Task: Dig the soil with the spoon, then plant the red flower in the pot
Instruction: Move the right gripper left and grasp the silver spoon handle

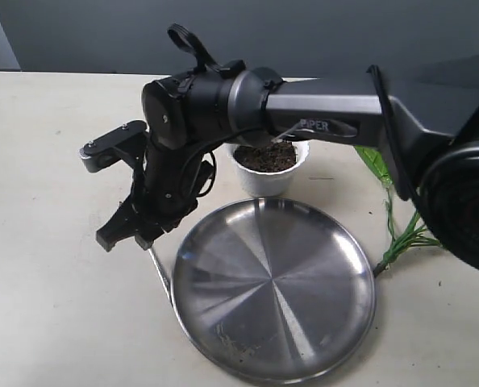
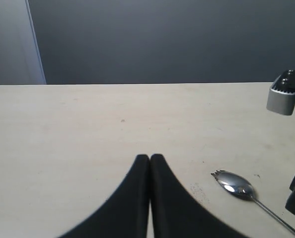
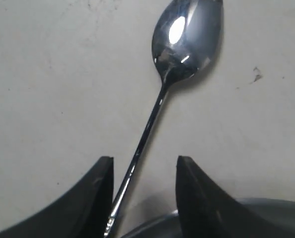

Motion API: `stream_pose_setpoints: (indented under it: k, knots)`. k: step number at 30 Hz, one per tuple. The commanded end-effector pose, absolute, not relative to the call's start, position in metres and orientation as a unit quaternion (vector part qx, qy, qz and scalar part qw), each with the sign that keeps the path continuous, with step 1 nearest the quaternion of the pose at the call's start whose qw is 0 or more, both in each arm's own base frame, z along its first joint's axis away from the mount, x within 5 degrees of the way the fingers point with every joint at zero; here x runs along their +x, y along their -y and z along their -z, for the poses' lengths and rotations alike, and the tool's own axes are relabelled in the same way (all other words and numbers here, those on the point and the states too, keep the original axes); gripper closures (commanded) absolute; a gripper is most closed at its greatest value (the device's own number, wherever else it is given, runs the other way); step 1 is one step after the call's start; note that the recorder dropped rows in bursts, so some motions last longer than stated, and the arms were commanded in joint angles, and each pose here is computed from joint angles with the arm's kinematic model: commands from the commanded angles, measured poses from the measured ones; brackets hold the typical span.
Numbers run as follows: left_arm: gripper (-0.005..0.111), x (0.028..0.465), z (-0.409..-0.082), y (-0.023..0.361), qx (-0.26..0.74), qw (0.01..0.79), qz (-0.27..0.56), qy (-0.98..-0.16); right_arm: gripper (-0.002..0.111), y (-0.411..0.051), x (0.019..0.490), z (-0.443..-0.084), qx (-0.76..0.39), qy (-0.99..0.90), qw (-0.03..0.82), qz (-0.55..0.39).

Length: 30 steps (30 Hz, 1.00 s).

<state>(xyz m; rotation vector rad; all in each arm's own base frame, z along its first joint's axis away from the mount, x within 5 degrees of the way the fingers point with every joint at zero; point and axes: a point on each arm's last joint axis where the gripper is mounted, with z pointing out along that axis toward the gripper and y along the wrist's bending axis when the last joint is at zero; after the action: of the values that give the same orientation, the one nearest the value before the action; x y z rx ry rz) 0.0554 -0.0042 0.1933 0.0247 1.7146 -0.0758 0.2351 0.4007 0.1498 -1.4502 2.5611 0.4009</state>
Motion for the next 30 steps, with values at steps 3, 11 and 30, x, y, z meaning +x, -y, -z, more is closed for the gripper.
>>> stream_pose_setpoints:
  k: [3,11,30]
  knots:
    - [0.106,0.055,-0.193,0.004,0.013,0.656,0.033,-0.754,0.068,-0.409,0.232,-0.134,-0.490,-0.857,0.088,-0.133]
    - [0.106,0.055,-0.193,0.004,0.013,0.656,0.033,-0.754,0.068,-0.413,0.230,-0.117,-0.490,-0.858,0.087,-0.127]
    - [0.106,0.055,-0.193,0.004,0.013,0.656,0.033,-0.754,0.109,-0.410,0.223,-0.102,-0.465,-0.876,0.032,-0.125]
